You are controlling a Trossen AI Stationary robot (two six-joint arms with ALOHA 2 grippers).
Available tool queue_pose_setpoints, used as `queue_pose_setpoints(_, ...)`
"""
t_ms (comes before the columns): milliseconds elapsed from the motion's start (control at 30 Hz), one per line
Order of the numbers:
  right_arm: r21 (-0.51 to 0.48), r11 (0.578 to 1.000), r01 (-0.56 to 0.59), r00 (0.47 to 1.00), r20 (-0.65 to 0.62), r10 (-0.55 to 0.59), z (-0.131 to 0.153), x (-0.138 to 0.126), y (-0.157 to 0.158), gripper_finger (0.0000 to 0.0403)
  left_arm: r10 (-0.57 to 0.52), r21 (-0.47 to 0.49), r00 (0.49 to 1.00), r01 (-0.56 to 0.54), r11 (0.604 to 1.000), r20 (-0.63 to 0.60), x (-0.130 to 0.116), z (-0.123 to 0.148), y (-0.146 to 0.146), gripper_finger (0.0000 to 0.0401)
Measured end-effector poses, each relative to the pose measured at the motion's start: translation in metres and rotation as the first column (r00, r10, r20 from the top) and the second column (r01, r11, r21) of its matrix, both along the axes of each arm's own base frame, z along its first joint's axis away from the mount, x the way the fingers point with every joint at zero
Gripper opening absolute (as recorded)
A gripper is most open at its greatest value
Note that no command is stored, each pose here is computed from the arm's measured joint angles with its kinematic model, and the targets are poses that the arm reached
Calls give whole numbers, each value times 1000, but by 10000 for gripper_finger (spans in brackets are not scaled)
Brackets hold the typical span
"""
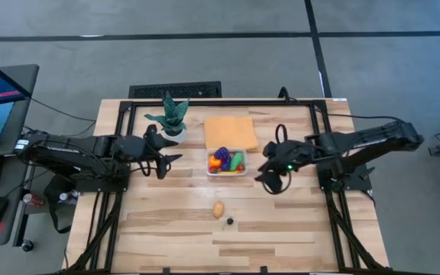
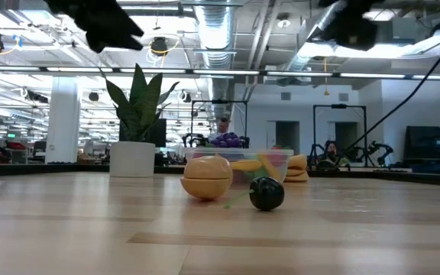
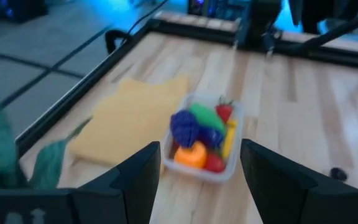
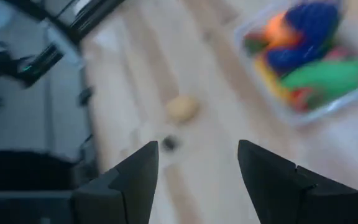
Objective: Pick and placing Produce into tupperware
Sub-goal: Put the brown potato into the transparent bin
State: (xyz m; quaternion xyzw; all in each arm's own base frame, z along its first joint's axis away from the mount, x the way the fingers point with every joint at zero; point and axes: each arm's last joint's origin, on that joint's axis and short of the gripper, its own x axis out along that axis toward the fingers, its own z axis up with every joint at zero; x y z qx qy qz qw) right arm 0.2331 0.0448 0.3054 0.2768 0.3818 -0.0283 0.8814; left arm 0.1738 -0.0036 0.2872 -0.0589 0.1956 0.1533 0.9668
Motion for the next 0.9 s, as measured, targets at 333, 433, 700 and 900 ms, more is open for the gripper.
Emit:
queue_pose_setpoints(333,-8,999,-51,999,5,51,5,-21,38,202,-332,-117,939,321,940,-87,30,-21,-12,212)
queue_pose_setpoints(433,-112,994,-17,998,65,25,7,-24,46,192,-408,-161,902,386,909,-142,42,-35,-16,212)
queue_pose_setpoints(700,-149,989,10,993,119,7,10,-29,60,166,-564,-284,801,503,816,-201,73,-68,-23,212)
queue_pose_setpoints(900,-109,994,-27,998,57,33,6,-45,75,151,-527,-487,796,348,801,-298,97,-82,-27,212)
